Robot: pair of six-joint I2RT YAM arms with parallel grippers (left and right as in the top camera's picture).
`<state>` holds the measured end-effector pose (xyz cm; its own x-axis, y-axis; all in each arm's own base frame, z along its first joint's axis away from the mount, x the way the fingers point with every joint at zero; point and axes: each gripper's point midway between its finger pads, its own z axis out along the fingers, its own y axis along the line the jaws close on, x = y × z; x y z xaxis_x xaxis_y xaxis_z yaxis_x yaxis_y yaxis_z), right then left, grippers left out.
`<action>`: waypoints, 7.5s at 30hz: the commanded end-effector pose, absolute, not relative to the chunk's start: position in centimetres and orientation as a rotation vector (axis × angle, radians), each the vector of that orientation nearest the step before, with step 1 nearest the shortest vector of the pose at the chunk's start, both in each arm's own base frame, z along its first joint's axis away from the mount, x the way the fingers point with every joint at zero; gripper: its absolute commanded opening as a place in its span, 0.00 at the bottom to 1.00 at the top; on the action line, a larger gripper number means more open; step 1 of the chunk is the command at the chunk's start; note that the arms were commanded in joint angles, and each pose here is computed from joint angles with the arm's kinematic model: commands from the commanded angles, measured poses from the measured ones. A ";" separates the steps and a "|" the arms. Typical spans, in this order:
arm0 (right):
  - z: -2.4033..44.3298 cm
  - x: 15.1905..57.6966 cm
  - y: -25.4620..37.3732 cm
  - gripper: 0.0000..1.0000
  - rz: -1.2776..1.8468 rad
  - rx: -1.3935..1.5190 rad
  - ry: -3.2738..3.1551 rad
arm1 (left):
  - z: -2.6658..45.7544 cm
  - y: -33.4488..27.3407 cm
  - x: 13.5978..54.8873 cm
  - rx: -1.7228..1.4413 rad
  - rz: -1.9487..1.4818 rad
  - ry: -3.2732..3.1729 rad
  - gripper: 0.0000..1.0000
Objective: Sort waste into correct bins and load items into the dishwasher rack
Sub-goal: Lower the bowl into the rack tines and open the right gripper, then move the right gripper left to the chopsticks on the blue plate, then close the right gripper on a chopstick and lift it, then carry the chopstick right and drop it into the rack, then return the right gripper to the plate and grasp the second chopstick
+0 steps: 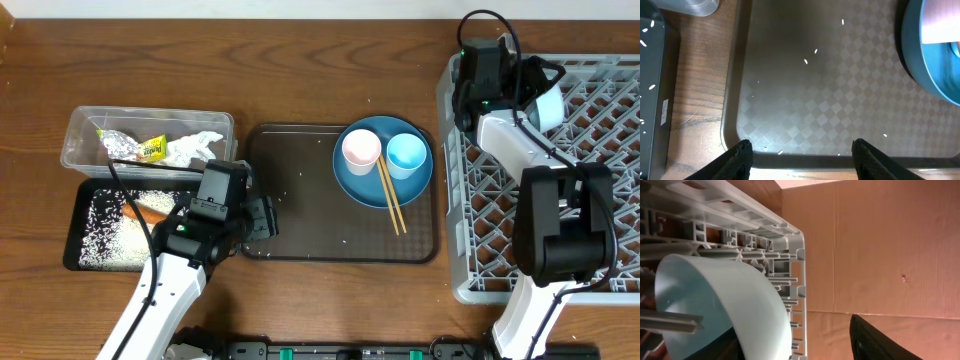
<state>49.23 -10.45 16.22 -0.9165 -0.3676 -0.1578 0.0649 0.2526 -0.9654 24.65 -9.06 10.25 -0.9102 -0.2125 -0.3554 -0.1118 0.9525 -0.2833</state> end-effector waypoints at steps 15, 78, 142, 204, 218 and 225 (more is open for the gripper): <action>15.3 48.7 -5.4 0.92 -1.659 -0.484 2.201 | 10.0 -8.9 24.6 -0.230 -0.341 2.721 0.67; 14.4 28.4 18.1 0.06 0.454 -0.370 2.760 | 10.0 -8.6 25.1 -0.233 -0.319 2.703 0.66; 13.7 29.2 16.9 0.01 0.049 -0.338 2.851 | 9.8 -7.3 25.2 -0.258 -0.216 2.695 1.00; 16.5 30.3 7.7 0.40 0.221 -0.014 2.707 | 9.8 -7.3 25.2 -0.258 -0.216 2.695 1.00; 12.4 29.4 14.3 0.33 0.292 -0.150 2.774 | 9.8 -7.3 25.2 -0.258 -0.216 2.695 1.00; 8.8 29.5 16.7 0.34 0.268 -0.246 2.844 | 9.8 -7.3 25.2 -0.258 -0.216 2.695 1.00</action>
<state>29.90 15.92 10.36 -0.9374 -0.1291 -0.3233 -0.1890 0.9687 0.1611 25.38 -7.52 10.18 -0.8891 -0.2210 -0.4008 -0.1465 0.9670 -0.2082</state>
